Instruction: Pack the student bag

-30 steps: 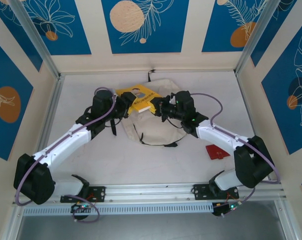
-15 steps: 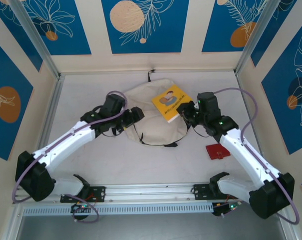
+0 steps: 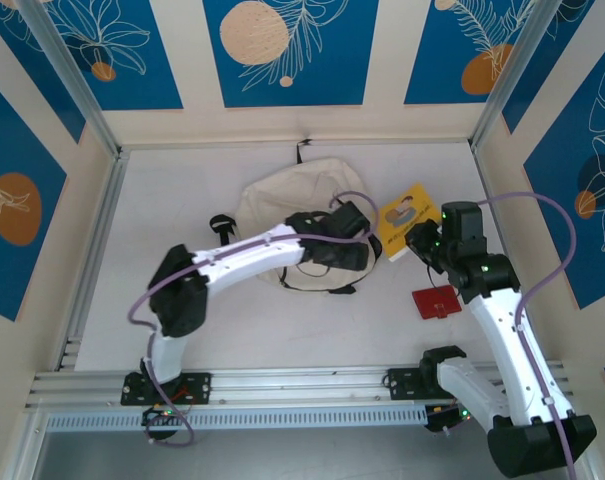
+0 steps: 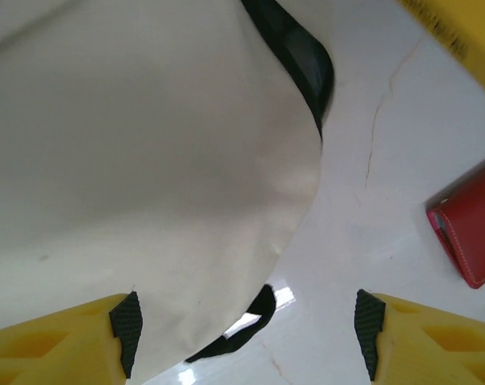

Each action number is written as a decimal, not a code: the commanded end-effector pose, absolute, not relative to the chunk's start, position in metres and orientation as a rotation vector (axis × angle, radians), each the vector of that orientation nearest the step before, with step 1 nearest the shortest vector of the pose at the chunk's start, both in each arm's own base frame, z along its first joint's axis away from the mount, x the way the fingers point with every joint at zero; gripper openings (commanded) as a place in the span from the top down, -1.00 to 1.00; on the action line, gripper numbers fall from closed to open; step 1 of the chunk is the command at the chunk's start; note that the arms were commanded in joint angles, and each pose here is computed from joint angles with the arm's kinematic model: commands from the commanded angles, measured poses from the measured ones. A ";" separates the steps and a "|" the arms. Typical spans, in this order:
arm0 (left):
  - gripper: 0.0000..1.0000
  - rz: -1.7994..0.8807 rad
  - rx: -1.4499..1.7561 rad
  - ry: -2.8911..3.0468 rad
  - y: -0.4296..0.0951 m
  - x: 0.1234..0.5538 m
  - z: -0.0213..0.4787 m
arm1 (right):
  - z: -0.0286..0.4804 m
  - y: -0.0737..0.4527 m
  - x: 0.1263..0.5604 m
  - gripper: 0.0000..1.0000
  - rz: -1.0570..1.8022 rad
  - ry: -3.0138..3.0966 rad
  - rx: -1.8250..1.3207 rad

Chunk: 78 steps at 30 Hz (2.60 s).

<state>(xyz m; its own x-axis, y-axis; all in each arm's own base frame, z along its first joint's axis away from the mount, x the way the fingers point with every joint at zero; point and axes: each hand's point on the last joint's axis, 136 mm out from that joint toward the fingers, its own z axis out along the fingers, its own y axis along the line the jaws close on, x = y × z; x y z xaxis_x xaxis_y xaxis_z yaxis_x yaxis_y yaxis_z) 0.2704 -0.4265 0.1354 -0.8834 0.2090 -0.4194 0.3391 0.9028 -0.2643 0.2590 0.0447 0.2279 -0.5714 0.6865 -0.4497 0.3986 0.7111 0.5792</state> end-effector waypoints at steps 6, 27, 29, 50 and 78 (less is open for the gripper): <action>-0.39 -0.269 0.559 2.737 -0.438 0.269 0.096 | 0.222 0.018 0.246 0.84 0.470 2.210 0.853; 0.91 -0.222 0.504 2.667 -0.431 0.290 0.111 | 0.220 0.015 0.252 0.83 0.491 2.197 0.843; 0.99 -0.211 0.500 2.661 -0.426 0.290 0.114 | 0.219 0.016 0.251 0.83 0.494 2.201 0.841; 1.00 -0.405 0.260 2.431 -0.349 0.343 0.228 | 0.250 0.068 0.227 0.84 0.801 2.300 0.578; 1.00 -0.656 0.363 2.105 -0.371 0.360 0.307 | 0.225 0.170 0.267 0.87 1.243 2.400 0.610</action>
